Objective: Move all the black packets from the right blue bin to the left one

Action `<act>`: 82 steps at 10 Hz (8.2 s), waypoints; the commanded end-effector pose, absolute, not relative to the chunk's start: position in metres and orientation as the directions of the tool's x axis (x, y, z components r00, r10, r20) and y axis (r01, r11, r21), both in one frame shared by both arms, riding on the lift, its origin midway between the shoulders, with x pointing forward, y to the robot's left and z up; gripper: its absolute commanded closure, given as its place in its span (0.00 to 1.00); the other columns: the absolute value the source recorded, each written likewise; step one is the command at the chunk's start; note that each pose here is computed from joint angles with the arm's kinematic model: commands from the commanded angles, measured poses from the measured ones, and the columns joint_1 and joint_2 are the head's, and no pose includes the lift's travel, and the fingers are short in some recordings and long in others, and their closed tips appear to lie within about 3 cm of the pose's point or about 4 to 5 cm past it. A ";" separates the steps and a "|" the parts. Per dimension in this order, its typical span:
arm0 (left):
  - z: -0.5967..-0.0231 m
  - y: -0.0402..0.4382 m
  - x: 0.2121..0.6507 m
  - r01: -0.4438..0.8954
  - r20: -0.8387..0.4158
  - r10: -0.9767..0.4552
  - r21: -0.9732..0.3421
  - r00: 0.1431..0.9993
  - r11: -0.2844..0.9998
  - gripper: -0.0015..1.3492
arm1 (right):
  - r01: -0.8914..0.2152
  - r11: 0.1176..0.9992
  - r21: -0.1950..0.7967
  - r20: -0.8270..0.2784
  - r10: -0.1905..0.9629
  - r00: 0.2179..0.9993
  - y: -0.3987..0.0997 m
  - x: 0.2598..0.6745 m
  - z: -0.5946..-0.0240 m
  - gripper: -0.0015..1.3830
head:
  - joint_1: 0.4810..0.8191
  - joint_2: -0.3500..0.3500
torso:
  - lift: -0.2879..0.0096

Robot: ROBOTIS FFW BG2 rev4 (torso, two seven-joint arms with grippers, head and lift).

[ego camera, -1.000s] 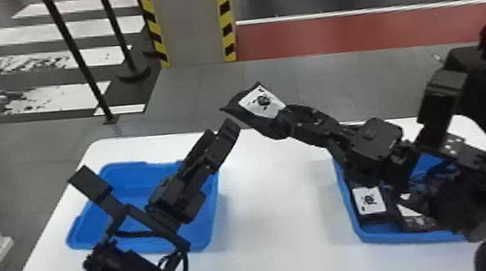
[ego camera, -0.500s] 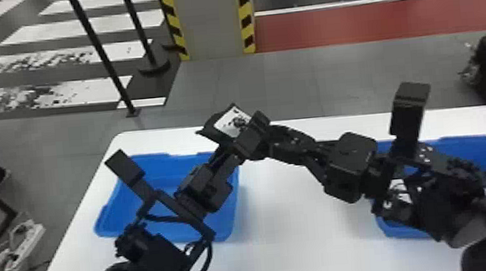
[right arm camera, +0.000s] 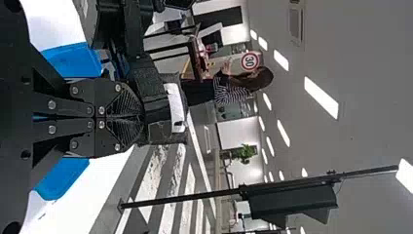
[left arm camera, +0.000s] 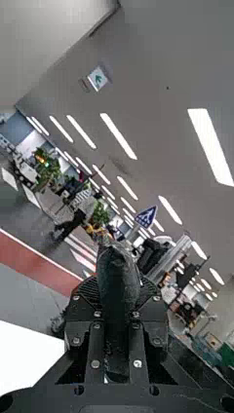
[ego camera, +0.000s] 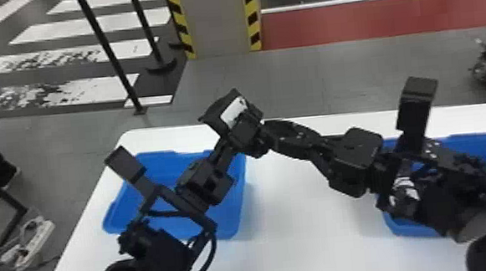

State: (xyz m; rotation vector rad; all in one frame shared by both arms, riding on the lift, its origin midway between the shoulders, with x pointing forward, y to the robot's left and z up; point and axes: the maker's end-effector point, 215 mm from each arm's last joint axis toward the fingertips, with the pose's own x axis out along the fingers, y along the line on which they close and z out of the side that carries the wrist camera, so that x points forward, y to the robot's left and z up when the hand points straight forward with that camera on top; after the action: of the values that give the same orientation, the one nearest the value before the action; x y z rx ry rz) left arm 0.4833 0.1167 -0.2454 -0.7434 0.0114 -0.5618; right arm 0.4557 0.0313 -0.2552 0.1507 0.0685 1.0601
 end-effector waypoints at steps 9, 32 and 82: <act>-0.305 0.343 0.483 -0.198 0.056 0.197 0.016 0.979 0.980 0.82 | -0.688 0.722 0.074 0.027 0.688 0.725 -0.096 0.477 -0.282 0.16 | 0.63 0.89 | 0.60; -0.279 0.296 0.484 -0.032 0.217 0.051 -0.091 0.975 0.995 0.09 | -0.004 0.999 -0.043 -0.662 -0.025 0.749 -0.354 0.485 -0.479 0.16 | 0.63 0.40 | 0.60; -0.299 0.127 0.528 0.480 0.115 -0.512 -0.564 0.851 0.672 0.81 | -0.872 0.399 0.282 -0.166 0.916 0.365 0.042 0.496 -0.320 0.84 | 0.63 0.72 | 0.60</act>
State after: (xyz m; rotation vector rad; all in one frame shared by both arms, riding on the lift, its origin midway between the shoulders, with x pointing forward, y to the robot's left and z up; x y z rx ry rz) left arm 0.5252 0.1182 -0.3056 -0.6422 0.0893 -0.5784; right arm 0.4959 0.0427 -0.3194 0.1536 0.3150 1.1556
